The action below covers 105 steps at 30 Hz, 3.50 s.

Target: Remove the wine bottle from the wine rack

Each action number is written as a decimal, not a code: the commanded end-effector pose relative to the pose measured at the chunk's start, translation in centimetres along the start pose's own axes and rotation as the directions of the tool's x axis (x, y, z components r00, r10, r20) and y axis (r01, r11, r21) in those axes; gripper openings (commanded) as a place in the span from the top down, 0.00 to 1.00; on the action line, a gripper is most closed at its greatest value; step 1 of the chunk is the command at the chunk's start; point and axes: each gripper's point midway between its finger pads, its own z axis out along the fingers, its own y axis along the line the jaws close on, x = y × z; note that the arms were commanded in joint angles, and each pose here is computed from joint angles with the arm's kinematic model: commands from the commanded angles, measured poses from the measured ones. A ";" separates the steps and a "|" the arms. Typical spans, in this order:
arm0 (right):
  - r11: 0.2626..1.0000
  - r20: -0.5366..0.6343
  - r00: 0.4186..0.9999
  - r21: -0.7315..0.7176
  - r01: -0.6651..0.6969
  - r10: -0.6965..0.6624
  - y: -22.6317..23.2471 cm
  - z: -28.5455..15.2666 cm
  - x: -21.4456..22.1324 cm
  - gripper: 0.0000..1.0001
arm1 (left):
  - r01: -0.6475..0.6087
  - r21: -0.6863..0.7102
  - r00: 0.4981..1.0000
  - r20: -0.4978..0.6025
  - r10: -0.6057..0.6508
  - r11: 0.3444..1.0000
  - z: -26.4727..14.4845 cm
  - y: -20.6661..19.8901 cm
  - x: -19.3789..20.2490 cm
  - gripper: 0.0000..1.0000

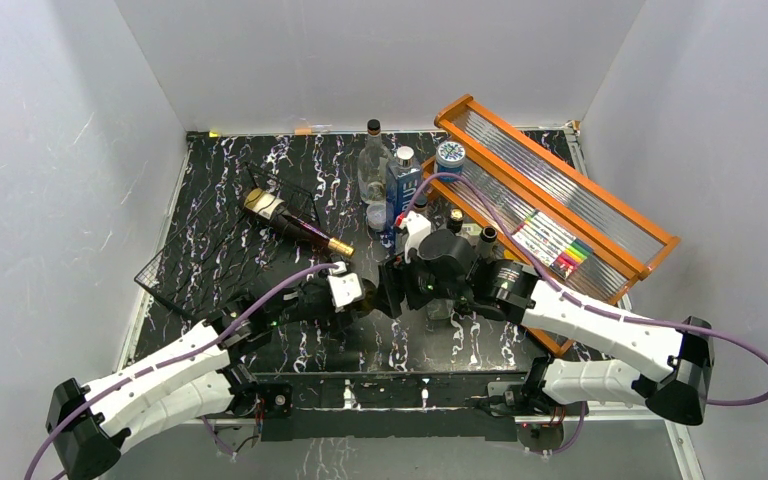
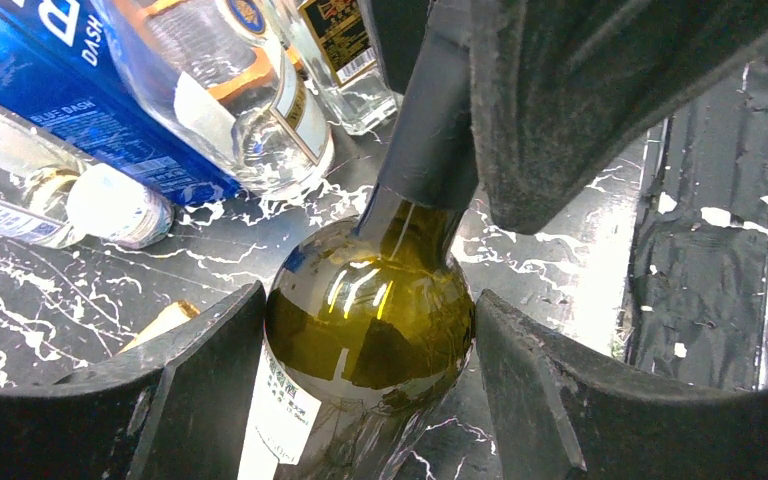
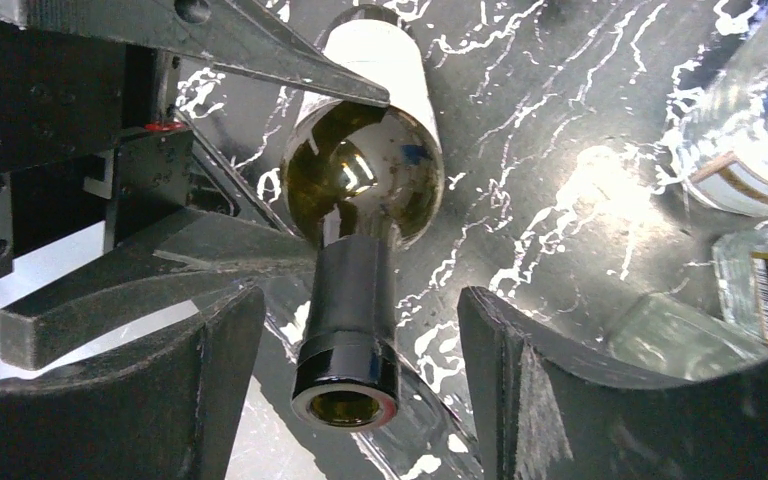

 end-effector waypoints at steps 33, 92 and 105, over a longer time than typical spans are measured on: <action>0.997 0.151 0.988 -0.074 0.004 0.007 2.1 -0.4 -4.0 0.88 | 0.021 -0.167 0.995 0.103 -0.004 0.986 -1.2 3.0 -3.1 0.02; 0.924 -0.102 0.965 0.277 0.262 -0.243 -2.6 -5.2 -6.2 0.60 | 0.441 -0.821 0.799 0.175 -0.575 0.363 -9.3 20.5 -2.0 0.02; 0.929 -0.089 0.967 0.270 0.253 -0.238 -1.8 -5.4 -7.5 0.18 | 0.506 -0.796 0.718 0.175 -0.674 0.332 -8.9 18.8 1.1 0.02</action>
